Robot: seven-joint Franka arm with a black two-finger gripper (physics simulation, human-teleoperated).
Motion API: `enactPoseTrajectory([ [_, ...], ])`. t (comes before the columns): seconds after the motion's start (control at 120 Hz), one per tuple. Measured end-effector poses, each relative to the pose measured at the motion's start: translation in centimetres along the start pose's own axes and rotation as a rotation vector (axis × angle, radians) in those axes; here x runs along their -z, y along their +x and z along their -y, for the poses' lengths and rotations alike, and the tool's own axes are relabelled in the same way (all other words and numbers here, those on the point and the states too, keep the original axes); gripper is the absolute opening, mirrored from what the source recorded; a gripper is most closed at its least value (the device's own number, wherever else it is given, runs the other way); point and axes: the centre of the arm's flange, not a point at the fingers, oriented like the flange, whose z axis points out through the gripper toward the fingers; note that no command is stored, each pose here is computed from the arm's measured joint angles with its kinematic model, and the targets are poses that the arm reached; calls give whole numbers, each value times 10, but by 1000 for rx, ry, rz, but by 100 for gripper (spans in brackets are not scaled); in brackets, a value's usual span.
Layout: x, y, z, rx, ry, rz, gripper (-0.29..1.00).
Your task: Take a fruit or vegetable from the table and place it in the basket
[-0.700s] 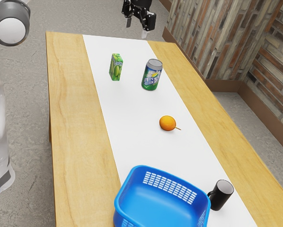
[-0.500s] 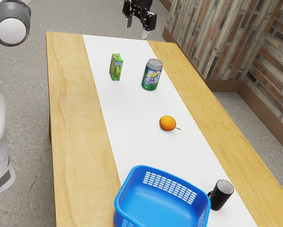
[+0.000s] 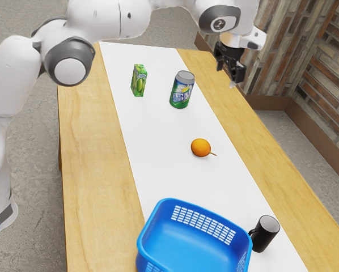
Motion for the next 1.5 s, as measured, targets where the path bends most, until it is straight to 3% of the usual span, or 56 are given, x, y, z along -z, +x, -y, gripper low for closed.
enactPoseTrajectory([
  [0.117,-84,10,-18,-53,-44,76,67],
  [0.25,-141,10,-38,-113,-69,127,68],
  [0.383,-159,8,-73,-187,-97,123,68],
  [0.583,-201,3,-69,-215,-100,146,68],
  [0.783,-182,-8,-67,-249,-101,230,68],
  [1.1,-67,-37,-90,-338,-115,251,68],
  [1.292,-89,-93,-89,-365,-113,367,68],
  [1.5,-114,-88,-93,-361,-132,280,68],
])
